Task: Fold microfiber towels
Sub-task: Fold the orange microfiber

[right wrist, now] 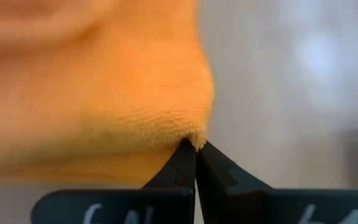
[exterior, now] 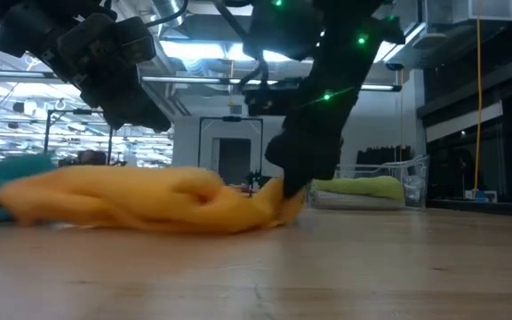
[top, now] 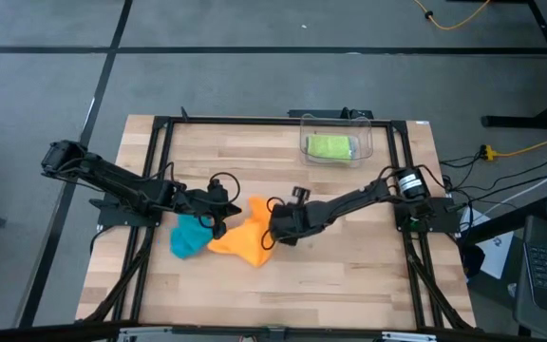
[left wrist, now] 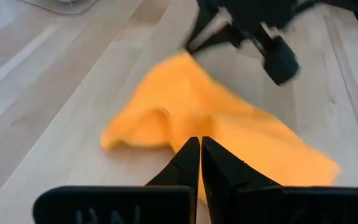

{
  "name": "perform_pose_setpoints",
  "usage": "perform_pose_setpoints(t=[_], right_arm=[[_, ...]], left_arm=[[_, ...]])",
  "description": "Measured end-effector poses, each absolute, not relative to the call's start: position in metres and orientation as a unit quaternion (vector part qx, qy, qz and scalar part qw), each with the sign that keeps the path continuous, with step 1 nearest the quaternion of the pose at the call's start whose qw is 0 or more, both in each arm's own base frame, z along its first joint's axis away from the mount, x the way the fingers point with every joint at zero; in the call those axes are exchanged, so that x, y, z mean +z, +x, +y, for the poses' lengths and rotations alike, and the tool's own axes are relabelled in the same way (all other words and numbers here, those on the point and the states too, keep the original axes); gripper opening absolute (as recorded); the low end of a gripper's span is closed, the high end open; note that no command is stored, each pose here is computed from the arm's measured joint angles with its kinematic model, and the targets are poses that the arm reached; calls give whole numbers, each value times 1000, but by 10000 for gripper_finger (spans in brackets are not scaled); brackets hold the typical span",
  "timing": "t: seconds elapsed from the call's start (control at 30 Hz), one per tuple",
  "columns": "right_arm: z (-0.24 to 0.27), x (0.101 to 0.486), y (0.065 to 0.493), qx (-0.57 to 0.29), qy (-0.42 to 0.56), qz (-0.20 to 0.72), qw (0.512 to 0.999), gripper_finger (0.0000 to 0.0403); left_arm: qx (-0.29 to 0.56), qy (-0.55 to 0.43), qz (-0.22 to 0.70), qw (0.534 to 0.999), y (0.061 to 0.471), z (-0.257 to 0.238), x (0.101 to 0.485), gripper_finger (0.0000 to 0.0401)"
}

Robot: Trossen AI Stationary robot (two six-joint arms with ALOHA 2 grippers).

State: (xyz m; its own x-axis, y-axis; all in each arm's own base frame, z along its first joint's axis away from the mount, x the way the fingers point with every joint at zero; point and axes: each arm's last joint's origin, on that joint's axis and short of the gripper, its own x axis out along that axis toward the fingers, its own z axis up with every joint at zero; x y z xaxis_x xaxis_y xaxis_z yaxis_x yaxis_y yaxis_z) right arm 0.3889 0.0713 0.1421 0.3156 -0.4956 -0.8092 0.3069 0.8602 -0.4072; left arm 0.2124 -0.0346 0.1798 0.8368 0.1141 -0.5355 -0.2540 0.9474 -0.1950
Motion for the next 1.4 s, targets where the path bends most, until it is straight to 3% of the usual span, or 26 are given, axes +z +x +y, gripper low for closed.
perform_pose_setpoints(t=[0.3,0.5,0.67,0.93,1.4], right_arm=[[83,178,385,-339,-203,446,803,1],[99,229,382,-423,-312,355,774,2],[116,272,380,-439,-369,321,754,2],[131,300,385,-314,-252,367,839,17],[133,331,358,-254,-119,475,834,147]], left_arm=[[96,-131,266,950,213,-35,180,9],[109,-125,270,949,214,-35,177,9],[120,-131,282,943,218,-35,169,9],[138,-144,303,932,222,-36,156,9],[126,-155,268,942,227,-37,162,9]])
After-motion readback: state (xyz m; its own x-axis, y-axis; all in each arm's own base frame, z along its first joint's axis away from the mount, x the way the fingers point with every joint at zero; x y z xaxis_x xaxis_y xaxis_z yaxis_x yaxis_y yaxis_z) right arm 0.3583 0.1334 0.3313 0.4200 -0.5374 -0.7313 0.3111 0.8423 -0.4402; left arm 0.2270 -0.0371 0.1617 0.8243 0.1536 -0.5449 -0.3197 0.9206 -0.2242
